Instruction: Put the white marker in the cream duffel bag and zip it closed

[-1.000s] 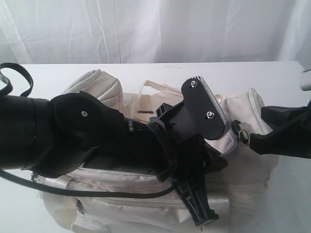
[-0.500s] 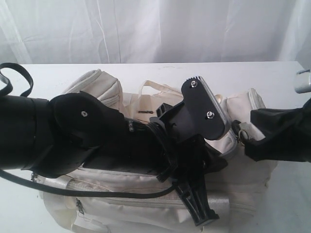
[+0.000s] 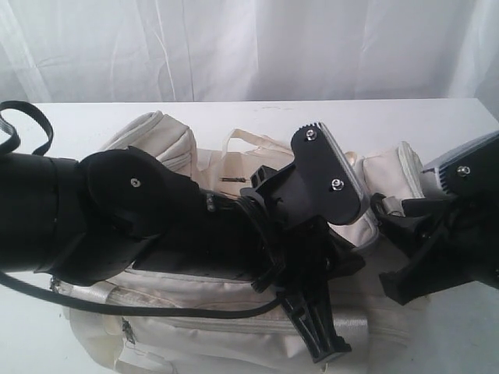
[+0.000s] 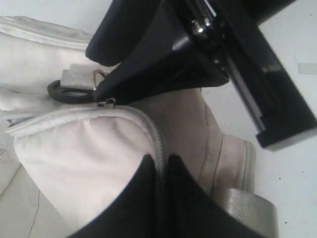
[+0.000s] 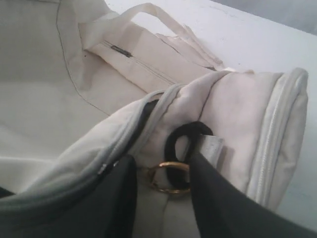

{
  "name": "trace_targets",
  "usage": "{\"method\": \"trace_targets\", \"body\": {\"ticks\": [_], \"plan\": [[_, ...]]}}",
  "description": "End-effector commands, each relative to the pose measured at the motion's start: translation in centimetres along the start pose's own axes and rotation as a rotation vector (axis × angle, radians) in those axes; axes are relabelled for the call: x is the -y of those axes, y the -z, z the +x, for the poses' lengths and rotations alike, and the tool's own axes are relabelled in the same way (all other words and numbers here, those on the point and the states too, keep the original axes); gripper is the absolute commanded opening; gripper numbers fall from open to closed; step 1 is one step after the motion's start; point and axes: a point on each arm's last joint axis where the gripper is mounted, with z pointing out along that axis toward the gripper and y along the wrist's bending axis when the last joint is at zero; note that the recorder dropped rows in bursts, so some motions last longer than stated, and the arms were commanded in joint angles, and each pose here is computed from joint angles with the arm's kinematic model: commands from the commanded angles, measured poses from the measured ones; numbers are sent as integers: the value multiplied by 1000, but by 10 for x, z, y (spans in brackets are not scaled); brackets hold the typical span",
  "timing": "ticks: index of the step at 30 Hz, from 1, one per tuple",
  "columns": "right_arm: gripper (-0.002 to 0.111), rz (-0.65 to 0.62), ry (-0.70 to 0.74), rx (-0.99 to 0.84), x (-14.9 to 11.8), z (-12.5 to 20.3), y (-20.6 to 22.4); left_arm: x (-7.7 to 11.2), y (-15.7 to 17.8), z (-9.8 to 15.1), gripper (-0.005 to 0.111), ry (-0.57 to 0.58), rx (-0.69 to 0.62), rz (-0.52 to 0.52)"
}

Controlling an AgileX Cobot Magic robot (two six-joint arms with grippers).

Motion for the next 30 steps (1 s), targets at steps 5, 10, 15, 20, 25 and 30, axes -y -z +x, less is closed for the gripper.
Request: {"method": "trace_targets", "body": {"ticks": [5,10,15,20,25,30], "plan": [[35,164,83,-22,15,4,0,3,4,-3,4,18,15,14],[35,66,118,-38,5,11,-1,1,4,-3,4,18,16,-2],[35,47,139,-49,3,15,-1,1,4,-3,4,18,17,-9],[35,-24,243,-42,-3,15,-1,1,4,-3,4,18,17,-9],[35,-27,299,-58,-3,16,-4,1,4,-3,4,18,17,-9],[35,-42,348,-87,-3,20,-9,1,4,-3,4,19,17,-9]]}}
